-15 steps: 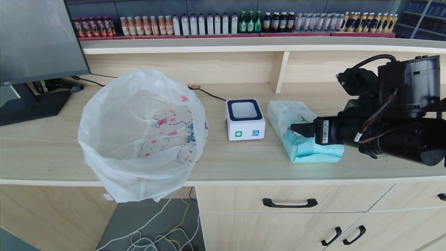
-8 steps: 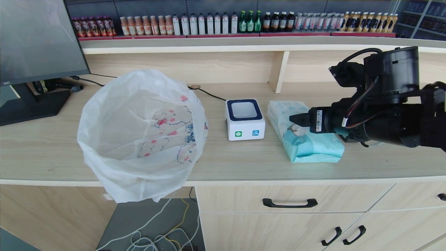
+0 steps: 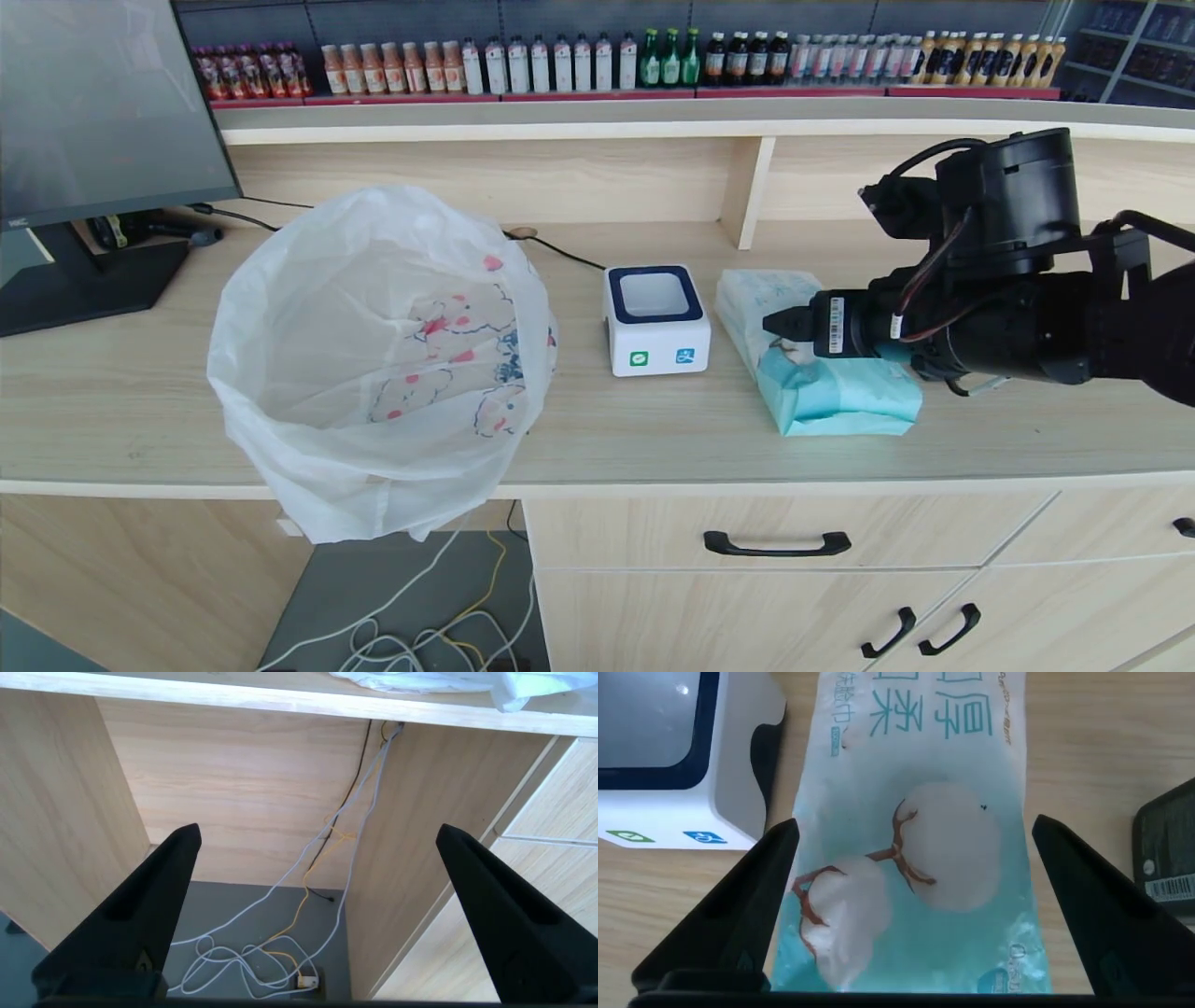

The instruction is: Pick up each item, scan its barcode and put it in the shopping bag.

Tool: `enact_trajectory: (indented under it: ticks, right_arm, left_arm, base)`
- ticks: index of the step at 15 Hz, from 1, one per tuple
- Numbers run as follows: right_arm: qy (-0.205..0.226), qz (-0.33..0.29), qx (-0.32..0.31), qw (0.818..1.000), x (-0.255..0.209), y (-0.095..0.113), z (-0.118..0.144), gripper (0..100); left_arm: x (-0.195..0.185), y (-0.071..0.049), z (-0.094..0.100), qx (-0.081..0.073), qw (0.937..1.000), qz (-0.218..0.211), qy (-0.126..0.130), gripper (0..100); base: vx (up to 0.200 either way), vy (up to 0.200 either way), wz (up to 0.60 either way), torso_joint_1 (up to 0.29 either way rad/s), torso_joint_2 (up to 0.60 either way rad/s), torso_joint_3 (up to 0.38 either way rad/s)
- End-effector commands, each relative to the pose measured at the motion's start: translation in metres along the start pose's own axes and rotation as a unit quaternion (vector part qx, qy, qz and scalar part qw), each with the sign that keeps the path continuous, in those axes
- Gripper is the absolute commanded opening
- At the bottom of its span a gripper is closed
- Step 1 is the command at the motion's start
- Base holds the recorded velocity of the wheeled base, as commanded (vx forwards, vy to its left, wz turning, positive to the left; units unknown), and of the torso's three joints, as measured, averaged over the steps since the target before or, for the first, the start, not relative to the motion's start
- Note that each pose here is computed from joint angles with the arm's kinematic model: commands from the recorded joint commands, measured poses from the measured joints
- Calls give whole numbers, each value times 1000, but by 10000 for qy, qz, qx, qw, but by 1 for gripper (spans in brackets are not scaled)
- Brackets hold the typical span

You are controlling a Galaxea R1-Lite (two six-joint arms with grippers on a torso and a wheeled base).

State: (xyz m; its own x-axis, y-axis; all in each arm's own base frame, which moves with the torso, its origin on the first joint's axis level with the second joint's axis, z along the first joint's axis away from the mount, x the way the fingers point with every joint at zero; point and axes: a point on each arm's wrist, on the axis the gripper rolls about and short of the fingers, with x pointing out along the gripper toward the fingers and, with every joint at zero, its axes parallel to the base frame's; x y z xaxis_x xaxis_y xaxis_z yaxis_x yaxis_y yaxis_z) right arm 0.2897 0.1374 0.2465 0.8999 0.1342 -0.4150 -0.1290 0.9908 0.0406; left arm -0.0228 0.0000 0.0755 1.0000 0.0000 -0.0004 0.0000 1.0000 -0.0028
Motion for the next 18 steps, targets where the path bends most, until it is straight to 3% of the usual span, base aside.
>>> enact_trajectory:
  ticks: [1, 9, 18]
  right_arm:
    - [100, 48, -18, 9999, 7, 6, -5, 100]
    - [342, 91, 28, 9994, 17, 9, -13, 100]
    - [709, 72, -39, 9975, 49, 16, -3, 100]
  left_arm:
    - [0, 0, 0, -2, 10000, 0, -2, 100]
    - [0, 0, 0, -2, 10000, 0, -2, 100]
    - [0, 0, 0, -2, 10000, 0, -2, 100]
  base:
    - [0, 0, 0, 0, 0, 0]
    - [0, 0, 0, 0, 0, 0]
    - [0, 0, 0, 0, 0, 0]
